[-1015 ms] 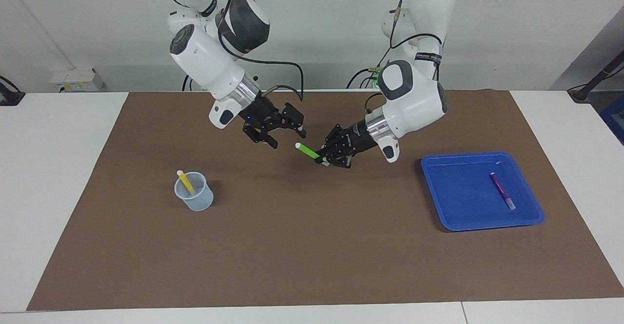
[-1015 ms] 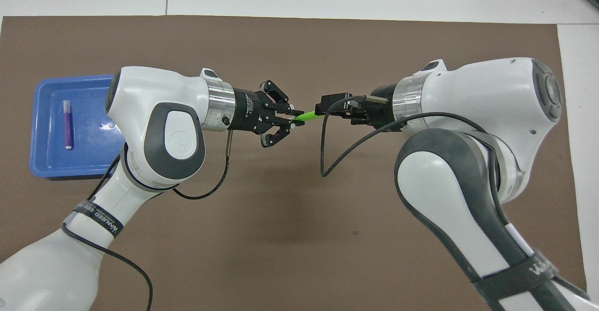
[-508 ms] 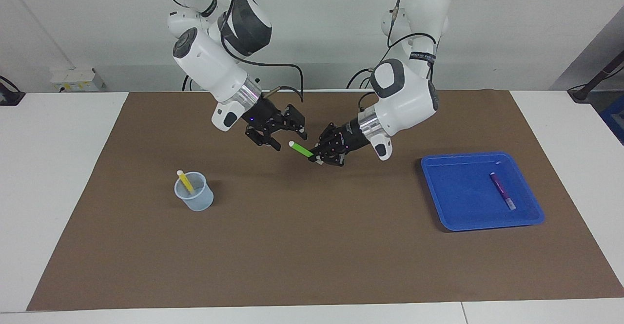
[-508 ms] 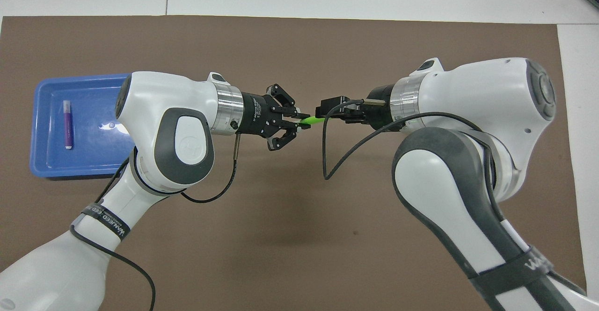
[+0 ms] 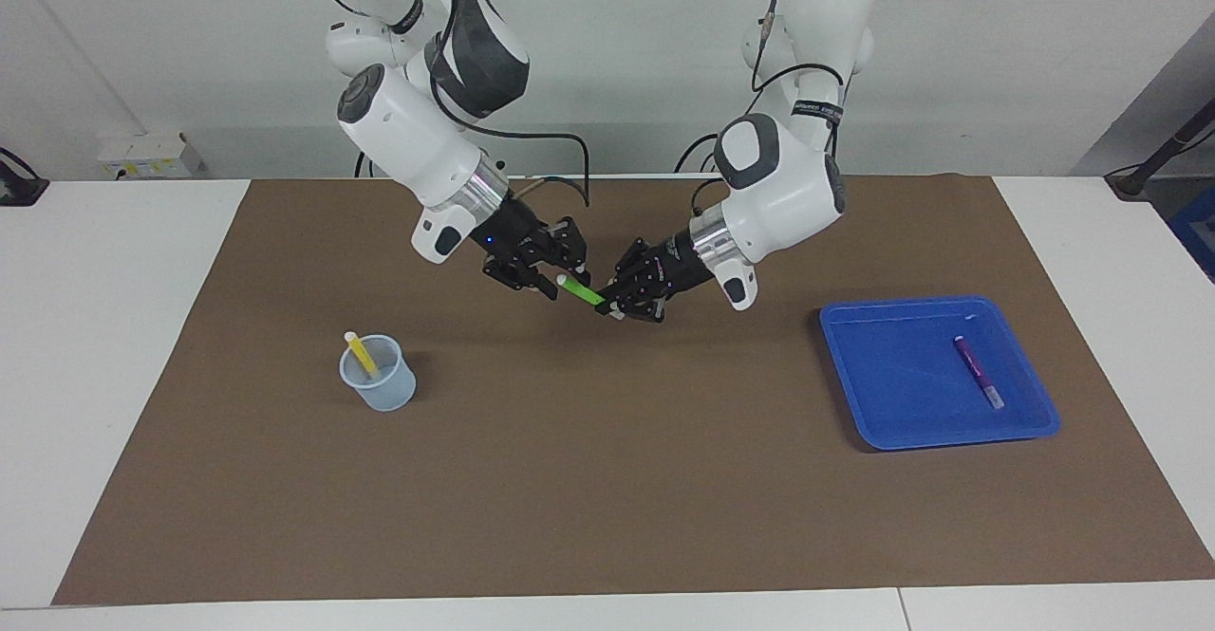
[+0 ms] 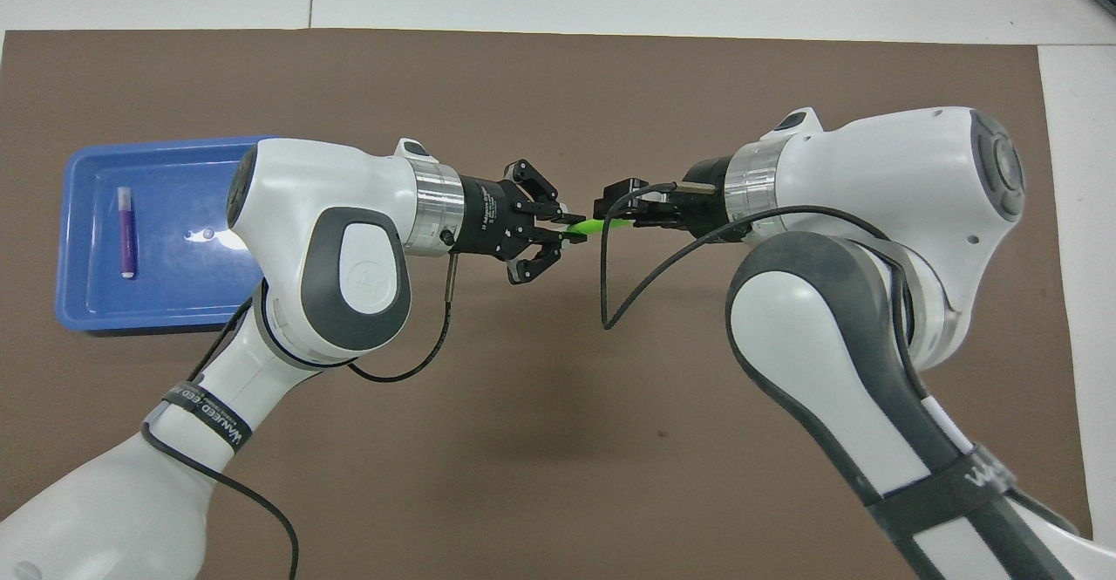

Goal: Transfer and insert pens with both arms
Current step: 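Grasp the green pen with the right gripper, open the left gripper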

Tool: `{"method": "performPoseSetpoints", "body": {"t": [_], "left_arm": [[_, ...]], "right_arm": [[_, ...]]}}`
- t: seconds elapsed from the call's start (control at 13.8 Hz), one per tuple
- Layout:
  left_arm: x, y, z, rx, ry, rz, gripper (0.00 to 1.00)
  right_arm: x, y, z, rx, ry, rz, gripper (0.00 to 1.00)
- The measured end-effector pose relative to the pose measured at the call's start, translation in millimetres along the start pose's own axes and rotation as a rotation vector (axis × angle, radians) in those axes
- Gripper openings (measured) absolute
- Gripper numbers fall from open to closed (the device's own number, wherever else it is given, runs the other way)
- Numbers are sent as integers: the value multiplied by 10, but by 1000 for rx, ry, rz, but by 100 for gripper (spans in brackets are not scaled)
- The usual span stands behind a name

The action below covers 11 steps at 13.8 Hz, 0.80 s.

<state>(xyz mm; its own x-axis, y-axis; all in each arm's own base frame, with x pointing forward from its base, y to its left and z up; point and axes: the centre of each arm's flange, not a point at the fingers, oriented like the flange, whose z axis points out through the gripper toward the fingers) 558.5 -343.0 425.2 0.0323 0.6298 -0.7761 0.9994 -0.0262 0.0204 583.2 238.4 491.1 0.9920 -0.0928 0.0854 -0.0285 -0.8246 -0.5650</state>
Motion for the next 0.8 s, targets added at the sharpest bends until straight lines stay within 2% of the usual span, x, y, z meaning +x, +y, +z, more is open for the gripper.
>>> {"method": "performPoseSetpoints", "body": {"t": [0.07,0.15,0.22,0.29,0.44,0.51,0.8], "left_arm": [[-5,-4,6,0,0,0,17],[-6,-4,7,0,0,1,17],[-7,-5,8,0,0,1,17],[-7,-6,9,0,0,1,17],[-7,-9,14,0,1,1,17],[-4,-7,12,0,1,0,17],[-1,-9,19,-1,0,-2,17]], "right_arm": [[0,1,10,0,-1,0,50],[-1,1,14,0,-2,0,50],[-1,0,15,0,-2,0,46],[-1,0,15,0,-2,0,38],[-1,0,15,0,-2,-1,33],[1,3,15,2,-2,2,21],[1,0,15,4,-2,3,19]]}}
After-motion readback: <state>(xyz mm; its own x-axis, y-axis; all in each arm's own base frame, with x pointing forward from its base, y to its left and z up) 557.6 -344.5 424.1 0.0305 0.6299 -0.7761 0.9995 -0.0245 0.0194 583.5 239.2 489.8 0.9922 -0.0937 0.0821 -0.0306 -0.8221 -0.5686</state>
